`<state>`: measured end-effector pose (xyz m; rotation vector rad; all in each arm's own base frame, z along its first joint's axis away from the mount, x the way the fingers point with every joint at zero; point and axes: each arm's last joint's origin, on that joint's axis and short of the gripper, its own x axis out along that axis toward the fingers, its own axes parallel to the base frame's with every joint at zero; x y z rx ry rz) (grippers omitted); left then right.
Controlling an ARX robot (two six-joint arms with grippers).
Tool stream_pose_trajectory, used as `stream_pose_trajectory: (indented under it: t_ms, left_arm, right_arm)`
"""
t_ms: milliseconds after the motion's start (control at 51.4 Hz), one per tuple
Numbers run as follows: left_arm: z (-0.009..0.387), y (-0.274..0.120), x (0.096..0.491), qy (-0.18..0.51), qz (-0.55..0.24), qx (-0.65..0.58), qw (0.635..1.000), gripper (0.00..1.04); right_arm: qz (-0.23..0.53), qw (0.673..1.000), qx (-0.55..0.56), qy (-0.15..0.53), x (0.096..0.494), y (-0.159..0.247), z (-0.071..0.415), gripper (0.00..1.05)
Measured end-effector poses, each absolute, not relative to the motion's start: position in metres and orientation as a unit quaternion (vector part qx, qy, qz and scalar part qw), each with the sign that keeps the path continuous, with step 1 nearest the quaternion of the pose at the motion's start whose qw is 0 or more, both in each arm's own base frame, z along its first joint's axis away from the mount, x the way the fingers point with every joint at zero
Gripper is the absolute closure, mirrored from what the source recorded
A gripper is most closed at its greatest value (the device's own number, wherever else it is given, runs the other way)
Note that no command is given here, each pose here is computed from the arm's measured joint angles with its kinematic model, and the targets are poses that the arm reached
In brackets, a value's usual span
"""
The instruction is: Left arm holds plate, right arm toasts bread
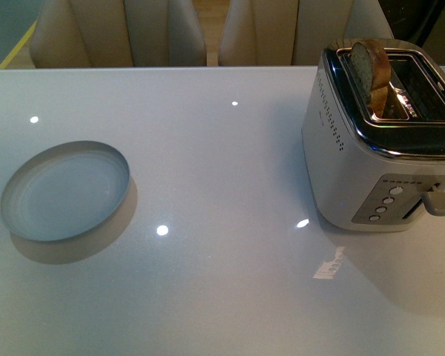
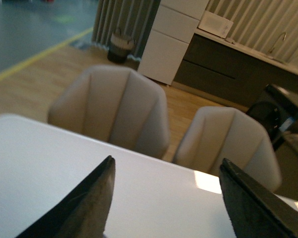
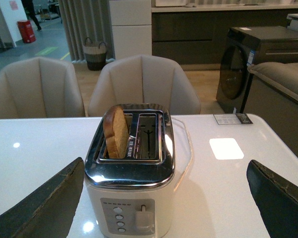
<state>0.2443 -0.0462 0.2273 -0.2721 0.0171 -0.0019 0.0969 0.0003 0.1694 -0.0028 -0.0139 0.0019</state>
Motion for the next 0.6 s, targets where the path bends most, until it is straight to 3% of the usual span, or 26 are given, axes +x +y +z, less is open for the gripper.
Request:
stream_pose_trajectory:
  t_ms: [136, 272, 603]
  left_arm:
    - [0.216, -0.034, 0.223, 0.000, -0.003, -0.045, 0.999, 0.69]
    - [0.199, -0.023, 0.198, 0.006, -0.004, -0.014, 1.000, 1.01]
    - [0.183, -0.005, 0.164, 0.005, -0.012, -0.007, 1.000, 1.02]
  right_arm:
    - [0.001, 1.000, -0.001, -0.007, 0.097, 0.000, 0.169, 0.09]
    - [0.001, 1.000, -0.001, -0.007, 0.097, 0.000, 0.169, 0.09]
    - [0.001, 1.000, -0.001, -0.007, 0.097, 0.000, 0.169, 0.09]
